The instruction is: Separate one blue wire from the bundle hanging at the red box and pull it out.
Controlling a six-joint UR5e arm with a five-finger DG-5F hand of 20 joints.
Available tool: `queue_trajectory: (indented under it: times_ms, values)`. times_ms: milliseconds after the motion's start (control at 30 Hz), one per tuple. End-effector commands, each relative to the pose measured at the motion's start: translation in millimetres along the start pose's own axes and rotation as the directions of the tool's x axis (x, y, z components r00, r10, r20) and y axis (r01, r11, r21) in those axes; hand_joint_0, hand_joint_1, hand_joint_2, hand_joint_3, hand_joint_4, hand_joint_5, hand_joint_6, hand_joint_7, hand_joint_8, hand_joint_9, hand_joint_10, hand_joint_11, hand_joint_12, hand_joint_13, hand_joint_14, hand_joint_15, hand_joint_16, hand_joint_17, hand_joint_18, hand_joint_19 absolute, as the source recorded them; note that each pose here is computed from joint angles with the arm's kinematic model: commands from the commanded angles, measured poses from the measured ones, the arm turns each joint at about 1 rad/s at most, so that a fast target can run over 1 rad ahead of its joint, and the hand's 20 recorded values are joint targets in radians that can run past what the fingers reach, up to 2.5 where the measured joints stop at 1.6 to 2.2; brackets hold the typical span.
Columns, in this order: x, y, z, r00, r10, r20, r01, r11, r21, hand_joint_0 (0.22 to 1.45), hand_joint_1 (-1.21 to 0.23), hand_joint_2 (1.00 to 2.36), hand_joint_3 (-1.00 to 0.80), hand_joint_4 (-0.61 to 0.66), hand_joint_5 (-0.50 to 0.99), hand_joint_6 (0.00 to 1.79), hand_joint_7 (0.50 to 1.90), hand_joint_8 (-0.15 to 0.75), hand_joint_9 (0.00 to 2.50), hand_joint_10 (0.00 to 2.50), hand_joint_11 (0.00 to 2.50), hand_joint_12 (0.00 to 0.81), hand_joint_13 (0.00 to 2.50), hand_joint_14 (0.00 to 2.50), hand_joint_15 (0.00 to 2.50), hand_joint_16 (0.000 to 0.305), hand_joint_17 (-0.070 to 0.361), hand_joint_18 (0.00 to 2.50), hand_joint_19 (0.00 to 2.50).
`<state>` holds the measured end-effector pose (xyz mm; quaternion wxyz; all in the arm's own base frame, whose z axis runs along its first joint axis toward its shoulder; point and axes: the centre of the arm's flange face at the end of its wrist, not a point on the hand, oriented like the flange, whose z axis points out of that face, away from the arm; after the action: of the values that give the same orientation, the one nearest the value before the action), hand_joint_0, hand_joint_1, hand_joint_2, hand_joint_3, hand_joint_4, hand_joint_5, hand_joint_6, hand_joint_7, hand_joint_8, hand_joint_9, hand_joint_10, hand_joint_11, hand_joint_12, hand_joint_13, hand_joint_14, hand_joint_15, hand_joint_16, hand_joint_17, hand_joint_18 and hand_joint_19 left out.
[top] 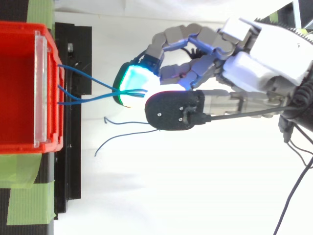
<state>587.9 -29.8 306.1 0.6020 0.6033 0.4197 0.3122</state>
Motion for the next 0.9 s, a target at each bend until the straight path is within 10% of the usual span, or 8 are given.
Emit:
queue_trajectory:
  times_ms: [0,400,867]
  values:
    - [-3.1,5.3,-2.4,0.9989,-0.047,0.002,0.047,0.9989,-0.001,0.66,-0.74,1.02,-0.18,-0.13,-0.19,0.94,0.89,0.427,1.20,0.02,0.64,0.423,0.65,0.01,0.28,0.050,0.113,0.55,0.15]
    - [-0.7,5.8,-3.3,0.9977,-0.068,0.001,0.068,0.9977,-0.004,0.66,-0.75,1.02,-0.18,-0.12,-0.19,0.94,0.87,0.413,1.25,0.02,0.77,0.426,0.72,0.01,0.35,0.047,0.105,0.57,0.14]
    - [-0.9,5.5,-3.5,0.9976,-0.070,0.001,0.070,0.9976,-0.001,0.67,-0.74,1.02,-0.19,-0.11,-0.19,0.94,0.86,0.379,1.25,0.02,1.06,0.446,1.13,0.01,1.30,0.049,0.109,0.86,0.57]
